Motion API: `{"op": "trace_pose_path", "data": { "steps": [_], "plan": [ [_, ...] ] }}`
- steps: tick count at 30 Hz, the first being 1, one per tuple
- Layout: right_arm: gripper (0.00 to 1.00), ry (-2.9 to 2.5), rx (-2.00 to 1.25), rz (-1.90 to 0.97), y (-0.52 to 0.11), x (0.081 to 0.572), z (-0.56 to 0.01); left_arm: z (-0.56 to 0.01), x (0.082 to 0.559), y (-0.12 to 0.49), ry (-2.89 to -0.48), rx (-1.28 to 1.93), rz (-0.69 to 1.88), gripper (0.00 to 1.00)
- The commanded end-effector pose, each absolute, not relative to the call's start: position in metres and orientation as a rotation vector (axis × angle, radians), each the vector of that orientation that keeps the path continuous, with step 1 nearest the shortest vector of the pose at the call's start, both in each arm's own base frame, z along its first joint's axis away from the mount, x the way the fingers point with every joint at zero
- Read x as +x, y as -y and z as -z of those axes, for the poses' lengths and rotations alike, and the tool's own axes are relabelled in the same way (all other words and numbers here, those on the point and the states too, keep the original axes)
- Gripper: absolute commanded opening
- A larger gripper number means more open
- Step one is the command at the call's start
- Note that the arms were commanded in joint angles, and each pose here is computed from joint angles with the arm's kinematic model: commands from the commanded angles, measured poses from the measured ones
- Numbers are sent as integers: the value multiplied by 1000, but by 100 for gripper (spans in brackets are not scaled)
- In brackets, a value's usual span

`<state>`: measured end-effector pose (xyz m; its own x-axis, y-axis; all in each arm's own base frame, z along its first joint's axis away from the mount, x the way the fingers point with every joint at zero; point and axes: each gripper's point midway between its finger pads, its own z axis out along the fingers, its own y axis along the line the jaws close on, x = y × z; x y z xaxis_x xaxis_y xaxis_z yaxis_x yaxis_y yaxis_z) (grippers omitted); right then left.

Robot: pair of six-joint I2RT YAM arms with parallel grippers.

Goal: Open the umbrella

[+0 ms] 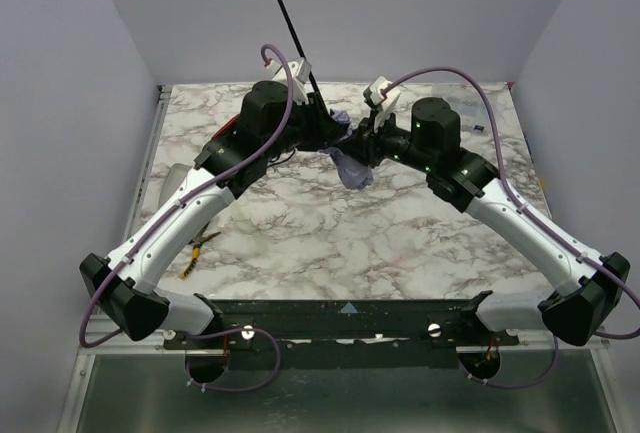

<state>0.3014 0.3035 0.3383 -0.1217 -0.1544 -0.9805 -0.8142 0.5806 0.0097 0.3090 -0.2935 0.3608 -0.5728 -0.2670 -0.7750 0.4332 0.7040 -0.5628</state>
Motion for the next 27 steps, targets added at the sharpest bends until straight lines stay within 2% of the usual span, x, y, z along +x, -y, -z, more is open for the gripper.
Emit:
{"op": "trace_pose_path", "data": {
  "steps": [1, 6, 8, 10, 12, 16, 20, 27],
  "plan": [
    [2, -1620, -790, -627, -301, 312, -334, -409, 301, 305, -1834, 178, 1037, 1],
    [0, -1641, -786, -704, -302, 301, -333, -424, 305, 285, -1756, 252, 972, 50],
    [0, -1656, -758, -766, -301, 297, -335, -433, 311, 271, -1719, 261, 954, 66],
    [0, -1669, -720, -829, -298, 298, -339, -443, 319, 247, -1670, 251, 922, 78],
    [0, -1683, -658, -892, -292, 303, -346, -448, 327, 222, -1629, 212, 872, 80],
    [0, -1677, -524, -999, -278, 318, -362, -426, 318, 204, -1629, 254, 808, 76],
    [0, -1646, -496, -1032, -279, 324, -372, -387, 298, 219, -1713, 321, 884, 65],
    [0, -1626, -481, -1034, -282, 332, -373, -367, 276, 267, -1794, 420, 982, 59]
  ]
}}
